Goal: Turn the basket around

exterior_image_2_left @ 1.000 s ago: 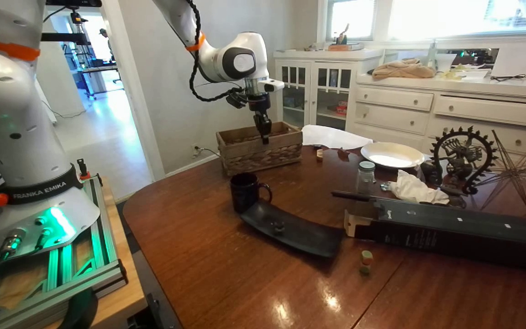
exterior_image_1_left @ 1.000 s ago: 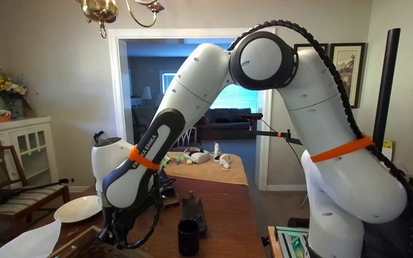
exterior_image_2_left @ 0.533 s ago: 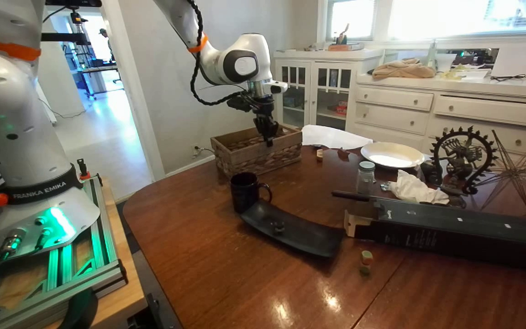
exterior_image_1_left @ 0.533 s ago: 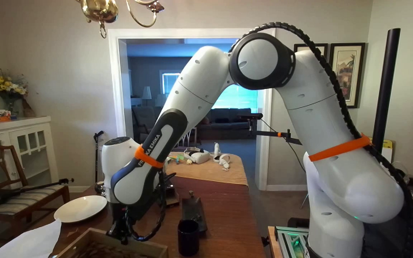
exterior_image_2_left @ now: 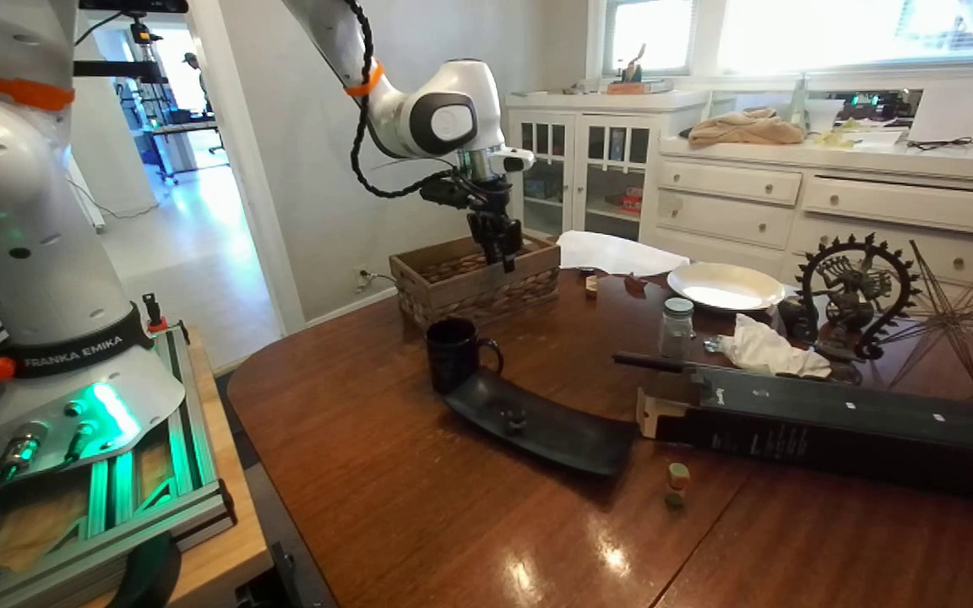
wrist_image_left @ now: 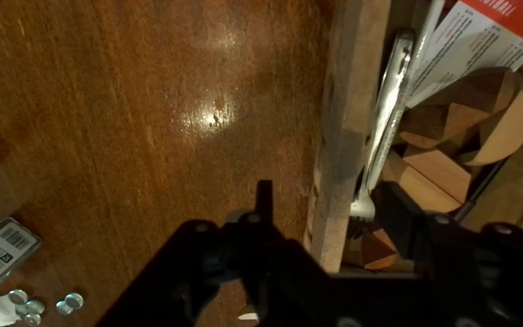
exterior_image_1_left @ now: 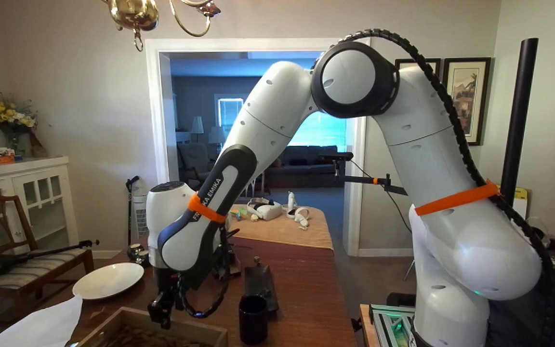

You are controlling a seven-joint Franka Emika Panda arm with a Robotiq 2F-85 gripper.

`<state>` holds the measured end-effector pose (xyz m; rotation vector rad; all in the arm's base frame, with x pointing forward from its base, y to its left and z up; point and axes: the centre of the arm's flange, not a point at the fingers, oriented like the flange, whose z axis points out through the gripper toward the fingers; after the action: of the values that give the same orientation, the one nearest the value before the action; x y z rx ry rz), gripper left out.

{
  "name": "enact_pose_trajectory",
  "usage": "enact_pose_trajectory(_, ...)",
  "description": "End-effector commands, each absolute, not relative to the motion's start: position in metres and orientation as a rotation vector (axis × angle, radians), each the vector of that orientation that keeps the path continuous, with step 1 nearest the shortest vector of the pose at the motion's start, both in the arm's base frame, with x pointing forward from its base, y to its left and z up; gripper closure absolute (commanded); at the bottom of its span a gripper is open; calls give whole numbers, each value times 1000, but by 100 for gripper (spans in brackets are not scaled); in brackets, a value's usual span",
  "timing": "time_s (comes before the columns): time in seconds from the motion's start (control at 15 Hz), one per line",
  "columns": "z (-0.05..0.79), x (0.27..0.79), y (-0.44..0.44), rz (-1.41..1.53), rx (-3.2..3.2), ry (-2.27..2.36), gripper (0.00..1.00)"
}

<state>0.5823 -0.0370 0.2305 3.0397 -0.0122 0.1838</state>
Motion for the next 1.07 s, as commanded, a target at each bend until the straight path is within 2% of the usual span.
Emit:
enact_pose_trajectory(0.0,247,563,-30,228,3047,-79,7)
enact_pose_trajectory(0.07,251,562,-26,217,3051,-131,1)
enact_pose_trajectory(0.13,255,561,-22,209,3050,-199,0)
enact_pose_trajectory(0.47,256,558,-4,89,3033,-473,0)
enact_pose_trajectory(1.0,266,535,34,-135,2946,-557,0)
